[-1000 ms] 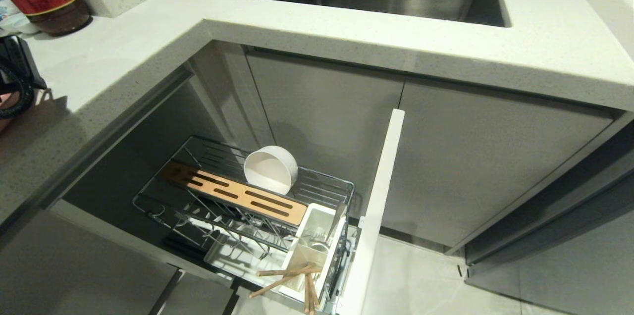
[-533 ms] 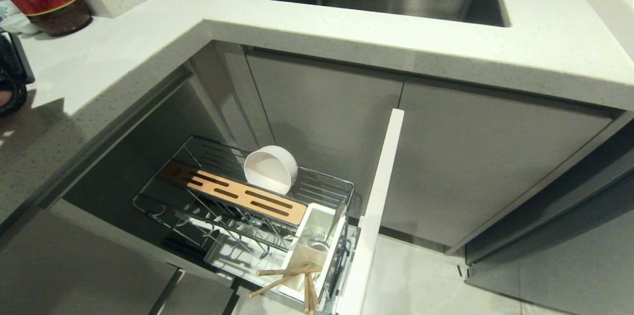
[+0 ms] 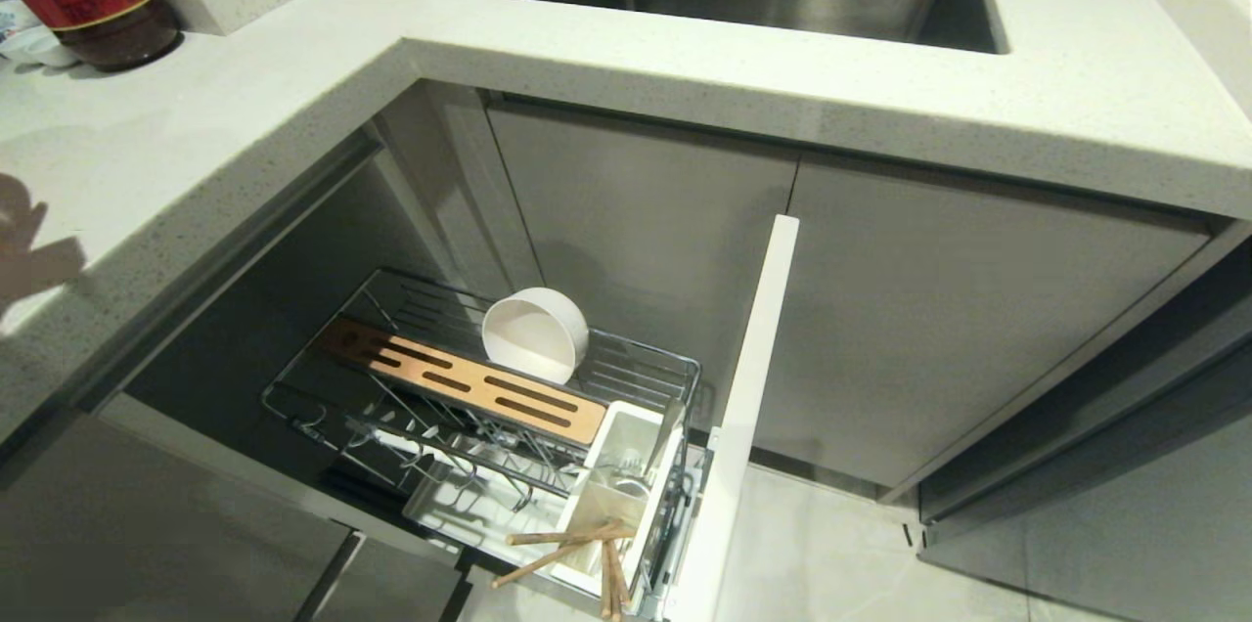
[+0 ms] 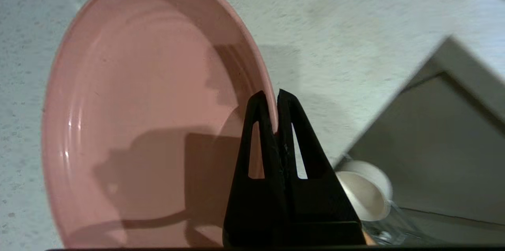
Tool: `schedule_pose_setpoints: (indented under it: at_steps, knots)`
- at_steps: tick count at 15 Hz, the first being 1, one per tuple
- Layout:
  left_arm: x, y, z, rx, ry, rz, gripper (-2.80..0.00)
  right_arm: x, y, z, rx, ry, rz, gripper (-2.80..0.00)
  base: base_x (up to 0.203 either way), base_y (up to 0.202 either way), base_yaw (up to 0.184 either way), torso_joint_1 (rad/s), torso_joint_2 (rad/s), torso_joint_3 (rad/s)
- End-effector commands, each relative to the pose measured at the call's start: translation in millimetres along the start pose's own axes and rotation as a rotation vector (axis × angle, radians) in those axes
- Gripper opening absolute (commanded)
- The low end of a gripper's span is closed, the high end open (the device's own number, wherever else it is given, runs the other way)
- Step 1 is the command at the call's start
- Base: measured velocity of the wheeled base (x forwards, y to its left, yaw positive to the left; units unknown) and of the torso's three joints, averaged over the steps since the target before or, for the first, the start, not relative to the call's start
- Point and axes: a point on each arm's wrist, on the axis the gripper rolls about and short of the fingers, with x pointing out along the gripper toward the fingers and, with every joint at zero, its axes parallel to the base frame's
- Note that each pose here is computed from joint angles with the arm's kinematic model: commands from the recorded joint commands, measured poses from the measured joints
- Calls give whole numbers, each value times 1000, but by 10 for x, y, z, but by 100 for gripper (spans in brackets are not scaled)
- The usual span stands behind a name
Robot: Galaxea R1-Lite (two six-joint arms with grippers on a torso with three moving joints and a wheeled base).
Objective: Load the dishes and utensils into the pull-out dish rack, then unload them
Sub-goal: Pick up the plate and place it in the cupboard
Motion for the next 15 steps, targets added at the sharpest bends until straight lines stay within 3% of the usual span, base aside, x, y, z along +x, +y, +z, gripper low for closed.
schedule_pose_setpoints:
  at_steps: [1, 5, 8, 10, 11, 13, 15]
  knots:
    - [-366, 75, 61, -61, -59, -114, -280, 16, -2, -74, 0, 26, -1, -280, 0, 0, 0, 0, 0, 0]
    - [-764, 167, 138, -207, -93, -376, -280, 16, -1, -73, 0, 26, 0, -280, 0, 0, 0, 0, 0, 0]
    - [-935, 181, 277, -431, -98, -656, -280, 16, -2, -75, 0, 27, 0, -280, 0, 0, 0, 0, 0, 0]
    - [-988, 180, 352, -553, -81, -778, -280, 16, -2, -76, 0, 27, -1, -280, 0, 0, 0, 0, 0, 0]
    - [-1003, 168, 390, -621, -73, -826, -280, 16, -2, -73, 0, 26, -1, -280, 0, 0, 0, 0, 0, 0]
    - [-997, 92, 409, -700, -34, -896, -280, 16, -1, -76, 0, 27, 0, -280, 0, 0, 0, 0, 0, 0]
    - [-892, -148, 309, -690, 32, -886, -280, 16, -1, -73, 0, 26, 1, -280, 0, 0, 0, 0, 0, 0]
